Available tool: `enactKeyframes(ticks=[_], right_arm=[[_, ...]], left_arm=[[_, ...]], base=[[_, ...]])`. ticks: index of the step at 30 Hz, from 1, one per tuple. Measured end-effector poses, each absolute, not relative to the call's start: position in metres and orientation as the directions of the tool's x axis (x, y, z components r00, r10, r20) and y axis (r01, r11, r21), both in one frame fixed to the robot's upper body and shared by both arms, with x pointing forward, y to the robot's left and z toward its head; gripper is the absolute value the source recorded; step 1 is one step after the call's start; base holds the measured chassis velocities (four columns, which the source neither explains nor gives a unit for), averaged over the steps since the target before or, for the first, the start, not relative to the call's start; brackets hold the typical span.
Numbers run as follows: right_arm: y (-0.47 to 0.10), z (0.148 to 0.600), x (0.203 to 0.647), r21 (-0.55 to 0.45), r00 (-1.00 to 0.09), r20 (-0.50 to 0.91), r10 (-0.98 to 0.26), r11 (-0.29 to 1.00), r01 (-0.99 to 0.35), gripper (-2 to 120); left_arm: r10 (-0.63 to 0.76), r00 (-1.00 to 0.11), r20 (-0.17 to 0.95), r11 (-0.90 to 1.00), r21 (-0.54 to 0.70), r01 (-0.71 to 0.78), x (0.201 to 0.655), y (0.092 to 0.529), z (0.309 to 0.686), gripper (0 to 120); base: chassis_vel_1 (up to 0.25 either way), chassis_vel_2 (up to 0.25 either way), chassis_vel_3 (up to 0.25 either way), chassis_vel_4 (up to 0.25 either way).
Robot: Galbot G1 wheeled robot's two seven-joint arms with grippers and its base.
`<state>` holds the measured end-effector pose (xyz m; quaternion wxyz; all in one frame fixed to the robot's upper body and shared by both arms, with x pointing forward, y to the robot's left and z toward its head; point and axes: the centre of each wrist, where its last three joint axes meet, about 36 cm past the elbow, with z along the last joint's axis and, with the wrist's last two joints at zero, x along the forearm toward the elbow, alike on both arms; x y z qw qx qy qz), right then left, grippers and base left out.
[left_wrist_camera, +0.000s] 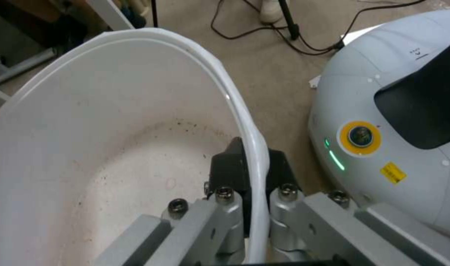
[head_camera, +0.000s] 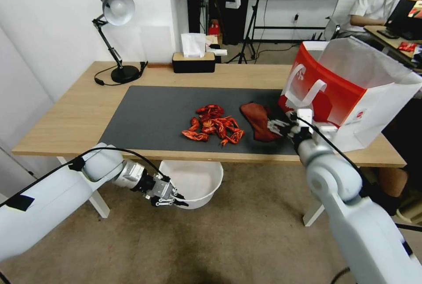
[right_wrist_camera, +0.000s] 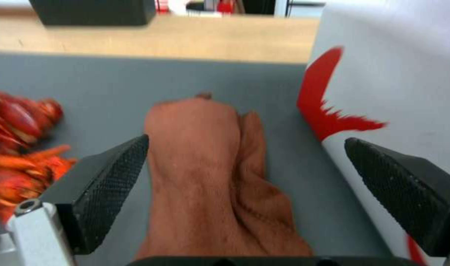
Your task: Sweep shrimp from table into container with towel, then put container into takeout bag.
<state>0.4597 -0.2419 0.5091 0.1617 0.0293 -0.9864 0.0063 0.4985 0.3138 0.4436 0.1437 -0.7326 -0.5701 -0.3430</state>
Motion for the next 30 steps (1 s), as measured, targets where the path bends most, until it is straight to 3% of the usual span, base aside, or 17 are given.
enactKeyframes(ticks=[5,20,25,27,30], right_arm=[[-0.237,0.504,0.486,-0.027,-0.912,0.4,-0.09,0.994,-0.11,100],[-0.23,0.49,0.504,-0.051,-0.861,0.494,-0.12,0.985,-0.167,97],[-0.232,0.485,0.504,-0.05,-0.854,0.506,-0.12,0.985,-0.168,83],[-0.233,0.482,0.503,-0.046,-0.851,0.511,-0.121,0.985,-0.167,70],[-0.234,0.481,0.504,-0.044,-0.85,0.512,-0.121,0.985,-0.166,64]], left_arm=[[0.738,0.113,0.666,-0.306,0.18,0.935,0.497,0.313,0.444,0],[0.738,0.115,0.665,-0.303,0.175,0.937,0.495,0.313,0.443,0],[0.738,0.114,0.665,-0.302,0.174,0.937,0.496,0.314,0.443,0],[0.739,0.114,0.664,-0.302,0.175,0.937,0.497,0.314,0.443,0],[0.739,0.115,0.664,-0.302,0.175,0.937,0.497,0.314,0.443,0]], base=[[0.0,0.0,0.0,0.0],[0.0,0.0,0.0,0.0],[0.0,0.0,0.0,0.0],[0.0,0.0,0.0,0.0],[0.0,0.0,0.0,0.0]])
